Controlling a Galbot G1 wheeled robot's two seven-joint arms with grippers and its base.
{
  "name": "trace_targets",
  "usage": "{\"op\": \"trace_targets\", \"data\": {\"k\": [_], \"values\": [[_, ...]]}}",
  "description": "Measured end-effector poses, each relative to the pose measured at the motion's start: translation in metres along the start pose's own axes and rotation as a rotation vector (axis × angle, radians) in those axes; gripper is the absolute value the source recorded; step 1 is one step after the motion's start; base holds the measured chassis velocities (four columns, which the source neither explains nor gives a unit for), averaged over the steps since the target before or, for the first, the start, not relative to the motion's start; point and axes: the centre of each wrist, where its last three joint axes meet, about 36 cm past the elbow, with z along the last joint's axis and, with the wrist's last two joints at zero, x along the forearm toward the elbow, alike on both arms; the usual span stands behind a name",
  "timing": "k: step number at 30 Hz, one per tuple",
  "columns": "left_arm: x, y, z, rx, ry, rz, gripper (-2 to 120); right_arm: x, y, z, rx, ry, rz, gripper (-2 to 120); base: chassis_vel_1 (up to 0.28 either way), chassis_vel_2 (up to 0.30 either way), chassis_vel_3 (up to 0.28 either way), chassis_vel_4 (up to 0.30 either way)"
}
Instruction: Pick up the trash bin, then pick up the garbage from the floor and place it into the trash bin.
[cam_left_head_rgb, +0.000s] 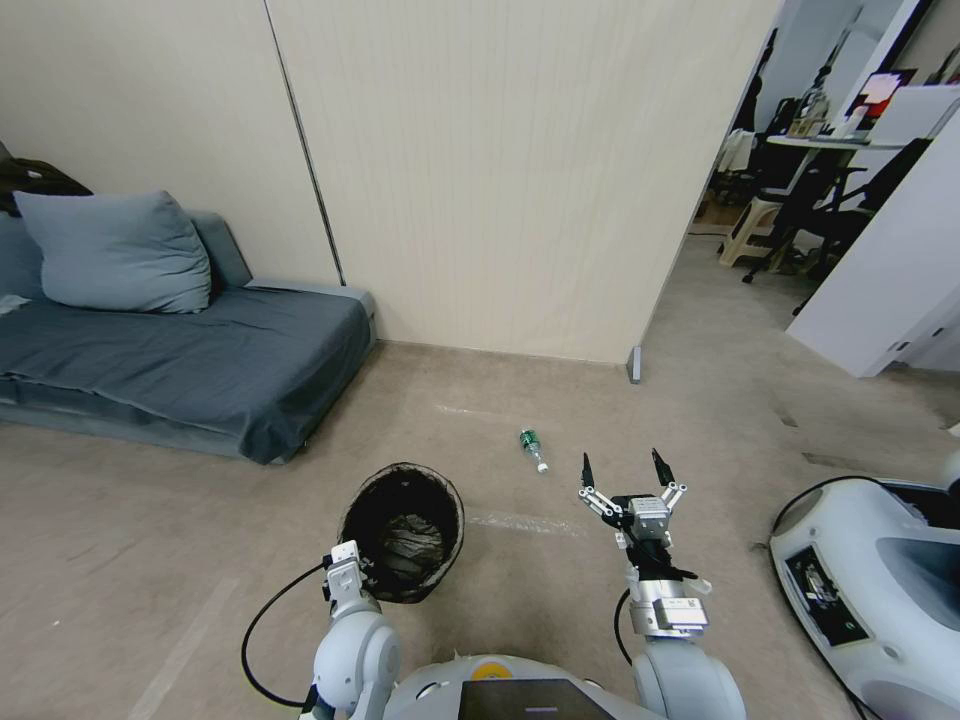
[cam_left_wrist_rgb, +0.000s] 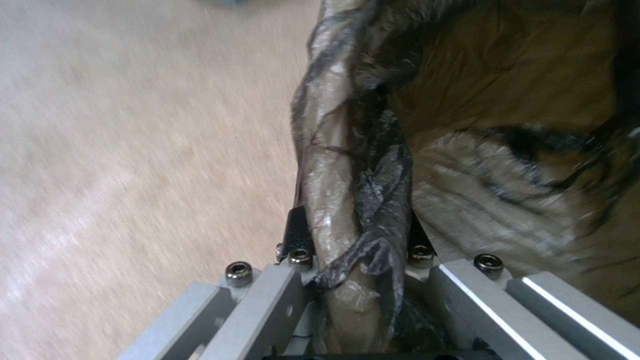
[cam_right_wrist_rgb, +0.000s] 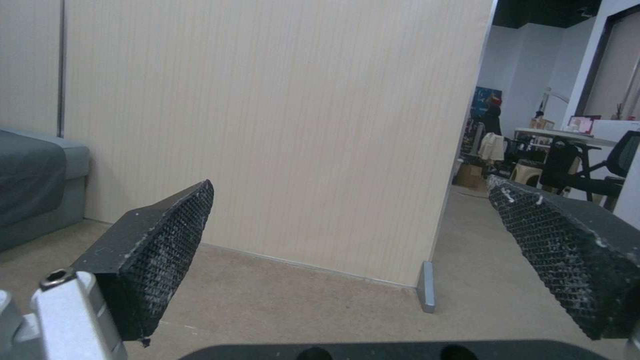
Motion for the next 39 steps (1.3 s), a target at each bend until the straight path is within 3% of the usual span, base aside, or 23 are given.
{"op": "trace_targets", "data": {"k": [3,10,25,39], "values": [[0.012,0.003,-0.013,-0.007,-0.079,-0.003,1,0.000,0.001,0.000,0.006,-0.001,0.017,100,0.000,0.000,0.000,0.000],[0.037,0.010,-0.036,0.001,-0.177,0.022,1,0.001,0.005,-0.001,0.038,-0.004,0.071,100,0.000,0.000,0.000,0.000],[0.065,0.020,-0.052,-0.013,-0.347,0.065,1,0.003,0.007,0.001,0.013,-0.077,0.014,100,0.000,0.000,0.000,0.000],[0.082,0.017,-0.049,0.008,-0.367,0.111,1,0.003,0.006,0.001,-0.011,-0.083,0.005,100,0.000,0.000,0.000,0.000]]}}
